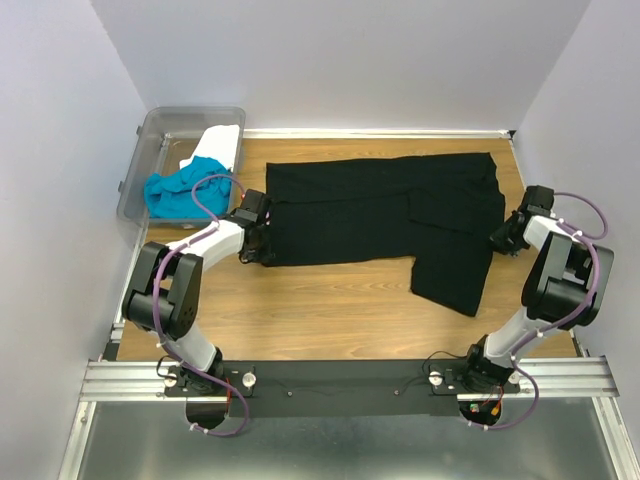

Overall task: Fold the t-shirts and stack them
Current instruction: Fold the tshirt

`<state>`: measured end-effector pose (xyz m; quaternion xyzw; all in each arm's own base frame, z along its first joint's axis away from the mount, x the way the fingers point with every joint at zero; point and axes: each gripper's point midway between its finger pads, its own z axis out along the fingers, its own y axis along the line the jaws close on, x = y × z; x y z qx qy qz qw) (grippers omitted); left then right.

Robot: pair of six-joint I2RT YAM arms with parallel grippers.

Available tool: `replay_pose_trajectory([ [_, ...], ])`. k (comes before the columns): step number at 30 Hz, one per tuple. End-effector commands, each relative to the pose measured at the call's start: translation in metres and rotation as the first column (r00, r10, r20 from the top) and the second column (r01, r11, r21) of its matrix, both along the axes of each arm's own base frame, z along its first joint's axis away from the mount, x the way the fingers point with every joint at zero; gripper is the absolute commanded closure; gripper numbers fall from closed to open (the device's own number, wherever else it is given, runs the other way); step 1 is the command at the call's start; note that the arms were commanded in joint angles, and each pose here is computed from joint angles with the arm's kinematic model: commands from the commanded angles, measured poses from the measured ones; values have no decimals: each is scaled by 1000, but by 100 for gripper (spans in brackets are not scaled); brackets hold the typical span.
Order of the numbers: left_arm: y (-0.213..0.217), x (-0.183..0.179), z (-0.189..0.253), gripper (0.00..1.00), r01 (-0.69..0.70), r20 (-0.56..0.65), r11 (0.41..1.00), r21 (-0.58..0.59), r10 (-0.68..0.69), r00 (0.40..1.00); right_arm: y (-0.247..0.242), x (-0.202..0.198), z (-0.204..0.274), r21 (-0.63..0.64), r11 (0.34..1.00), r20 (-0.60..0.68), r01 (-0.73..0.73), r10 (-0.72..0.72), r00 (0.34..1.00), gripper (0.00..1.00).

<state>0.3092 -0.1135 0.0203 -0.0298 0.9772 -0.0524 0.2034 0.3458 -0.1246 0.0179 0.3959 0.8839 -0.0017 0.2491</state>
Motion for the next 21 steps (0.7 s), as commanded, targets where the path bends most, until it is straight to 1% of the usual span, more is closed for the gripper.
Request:
replay_pose_trajectory([
  [1,14,-16,0,100,-1,-48,1000,17,2,999,11,-27,-3,42,999,-41,27,-26,999,95],
  [2,13,-17,2,100,1,-46,1000,3,-1,999,11,-30,3,42,998,-34,39,-38,999,100],
  [3,14,-17,3,100,1,-46,1000,-4,-1,999,8,-40,5,38,998,-60,59,-56,997,100],
  [5,20,-19,5,100,-17,-51,1000,-9,16,999,5,-50,11,32,995,-72,90,-88,994,99],
  [6,22,-18,10,100,-21,-39,1000,-11,21,999,2,-53,22,22,995,-51,102,-101,994,99],
  [7,27,-19,12,100,-38,-41,999,-11,38,998,-2,-61,25,17,992,-67,125,-124,990,100],
  [9,31,-17,20,100,-47,-18,999,-14,46,999,-5,-66,36,4,991,-54,131,-131,990,100],
  [10,32,-16,24,100,-48,-9,999,-17,48,999,-5,-70,38,9,991,-69,134,-133,989,100],
  [13,36,-3,41,100,-59,36,998,-27,60,998,-9,-62,50,6,992,-46,124,-124,991,100],
  [15,39,16,52,100,-77,65,997,-25,78,995,-14,-45,63,12,993,-7,114,-114,993,99],
  [16,41,16,52,100,-81,65,996,-25,83,994,-12,-46,60,20,993,-18,112,-112,994,99],
  [18,41,30,55,100,-91,74,995,-29,93,993,-18,-30,71,16,995,15,101,-101,995,99],
  [20,41,44,57,100,-103,84,994,-33,106,991,-23,-20,68,19,995,6,96,-96,995,100],
  [21,41,48,57,100,-114,85,993,-38,117,989,-21,-6,76,48,996,41,69,-71,997,100],
])
